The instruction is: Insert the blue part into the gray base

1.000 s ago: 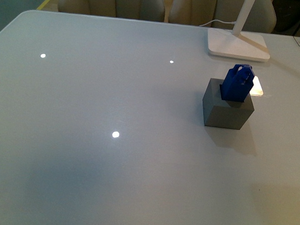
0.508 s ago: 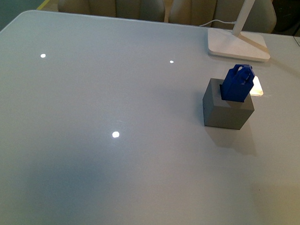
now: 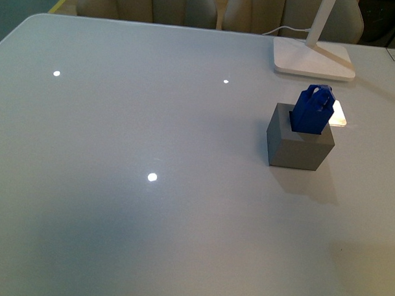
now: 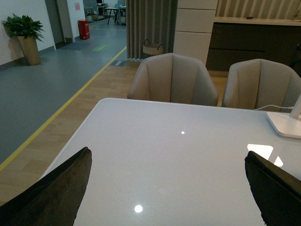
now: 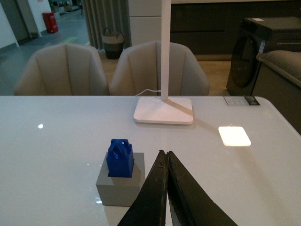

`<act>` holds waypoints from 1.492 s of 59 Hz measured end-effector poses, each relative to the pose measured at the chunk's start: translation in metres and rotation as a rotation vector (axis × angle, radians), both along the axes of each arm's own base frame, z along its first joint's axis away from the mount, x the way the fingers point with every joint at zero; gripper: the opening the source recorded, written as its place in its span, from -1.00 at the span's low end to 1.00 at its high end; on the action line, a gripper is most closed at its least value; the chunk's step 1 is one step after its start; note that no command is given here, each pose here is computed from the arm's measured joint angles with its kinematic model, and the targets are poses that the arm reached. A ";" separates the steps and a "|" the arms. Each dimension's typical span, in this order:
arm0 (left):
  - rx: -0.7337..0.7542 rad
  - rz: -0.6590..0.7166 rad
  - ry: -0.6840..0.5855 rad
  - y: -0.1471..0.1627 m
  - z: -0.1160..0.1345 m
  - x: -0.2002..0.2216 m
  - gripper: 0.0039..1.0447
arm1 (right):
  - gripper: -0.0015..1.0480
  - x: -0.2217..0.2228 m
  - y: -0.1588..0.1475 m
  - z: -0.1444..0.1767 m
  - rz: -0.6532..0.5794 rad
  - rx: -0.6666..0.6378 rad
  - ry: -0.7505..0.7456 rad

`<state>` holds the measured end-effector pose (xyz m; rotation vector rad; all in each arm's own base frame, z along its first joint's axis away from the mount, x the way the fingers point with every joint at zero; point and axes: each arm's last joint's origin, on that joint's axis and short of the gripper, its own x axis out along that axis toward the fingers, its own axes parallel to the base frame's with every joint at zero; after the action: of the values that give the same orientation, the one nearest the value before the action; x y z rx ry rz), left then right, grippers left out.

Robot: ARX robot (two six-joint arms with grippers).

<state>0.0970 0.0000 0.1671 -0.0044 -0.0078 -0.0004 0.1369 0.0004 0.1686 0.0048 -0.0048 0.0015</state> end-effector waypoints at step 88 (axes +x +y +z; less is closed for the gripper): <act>0.000 0.000 0.000 0.000 0.000 0.000 0.86 | -0.19 -0.040 0.000 0.001 0.001 -0.002 -0.009</act>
<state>0.0970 0.0000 0.1671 -0.0044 -0.0078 -0.0004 0.0969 0.0003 0.1695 0.0029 -0.0139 0.0027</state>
